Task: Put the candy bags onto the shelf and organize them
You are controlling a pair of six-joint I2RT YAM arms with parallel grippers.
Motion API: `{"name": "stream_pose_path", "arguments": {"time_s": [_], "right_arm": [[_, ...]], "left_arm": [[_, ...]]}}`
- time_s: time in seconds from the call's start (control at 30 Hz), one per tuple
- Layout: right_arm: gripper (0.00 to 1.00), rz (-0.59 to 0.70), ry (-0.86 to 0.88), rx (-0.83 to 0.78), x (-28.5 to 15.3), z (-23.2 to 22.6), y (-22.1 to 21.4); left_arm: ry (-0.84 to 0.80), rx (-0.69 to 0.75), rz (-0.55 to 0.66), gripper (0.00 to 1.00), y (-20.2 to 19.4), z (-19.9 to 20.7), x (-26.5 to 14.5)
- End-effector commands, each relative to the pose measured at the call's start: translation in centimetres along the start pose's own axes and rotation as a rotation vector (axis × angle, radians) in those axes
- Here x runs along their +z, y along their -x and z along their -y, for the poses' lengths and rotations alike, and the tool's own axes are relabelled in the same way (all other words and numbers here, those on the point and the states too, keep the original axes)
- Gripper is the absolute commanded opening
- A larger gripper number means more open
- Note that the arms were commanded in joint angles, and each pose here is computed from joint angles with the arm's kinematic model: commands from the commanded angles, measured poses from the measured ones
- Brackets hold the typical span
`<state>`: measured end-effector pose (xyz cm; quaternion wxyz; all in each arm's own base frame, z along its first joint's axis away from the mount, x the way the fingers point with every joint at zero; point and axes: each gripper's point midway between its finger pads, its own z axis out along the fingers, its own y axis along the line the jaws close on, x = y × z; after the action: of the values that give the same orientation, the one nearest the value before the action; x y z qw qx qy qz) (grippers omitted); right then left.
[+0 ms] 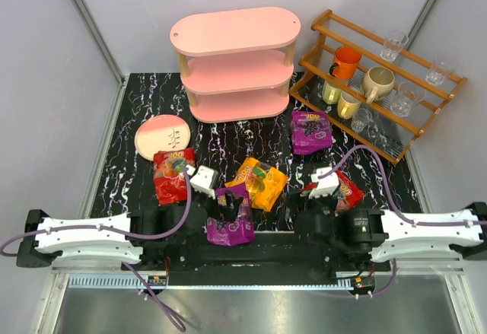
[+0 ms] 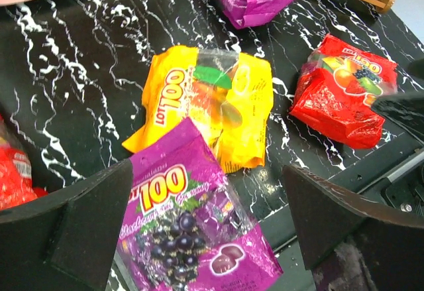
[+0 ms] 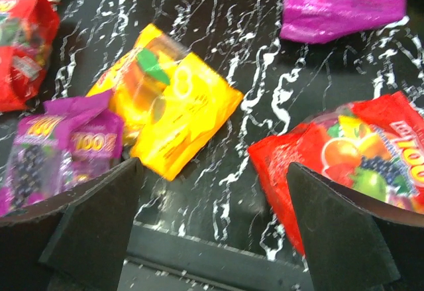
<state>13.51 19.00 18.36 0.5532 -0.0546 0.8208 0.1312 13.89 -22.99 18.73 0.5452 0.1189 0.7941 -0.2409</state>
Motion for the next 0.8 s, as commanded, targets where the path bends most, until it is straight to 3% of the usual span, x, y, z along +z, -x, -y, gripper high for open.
{"name": "stream_pose_path", "arguments": {"time_s": [0.0, 0.33, 0.53, 0.67, 0.77], "right_arm": [[1.0, 0.024, 0.108, -0.095, 2.4, -2.2, 2.8], [1.0, -0.033, 0.101, 0.0, 9.0, 2.0, 5.5], [1.0, -0.162, 0.319, 0.062, 12.2, -0.2, 5.0], [1.0, -0.246, 0.544, 0.001, 12.4, -3.9, 4.2], [1.0, -0.288, 0.584, -0.015, 13.6, -4.8, 3.0]], "left_arm": [[-0.136, 0.081, 0.054, 0.99, 4.2, 2.8, 0.8], [-0.189, 0.012, 0.098, 0.99, 8.2, -0.6, 4.3], [-0.208, -0.011, 0.09, 0.99, 8.8, -2.1, 4.8], [-0.215, -0.023, 0.07, 0.99, 7.9, -2.7, 4.5], [-0.242, -0.026, 0.028, 0.99, 6.8, -2.5, 4.1]]}}
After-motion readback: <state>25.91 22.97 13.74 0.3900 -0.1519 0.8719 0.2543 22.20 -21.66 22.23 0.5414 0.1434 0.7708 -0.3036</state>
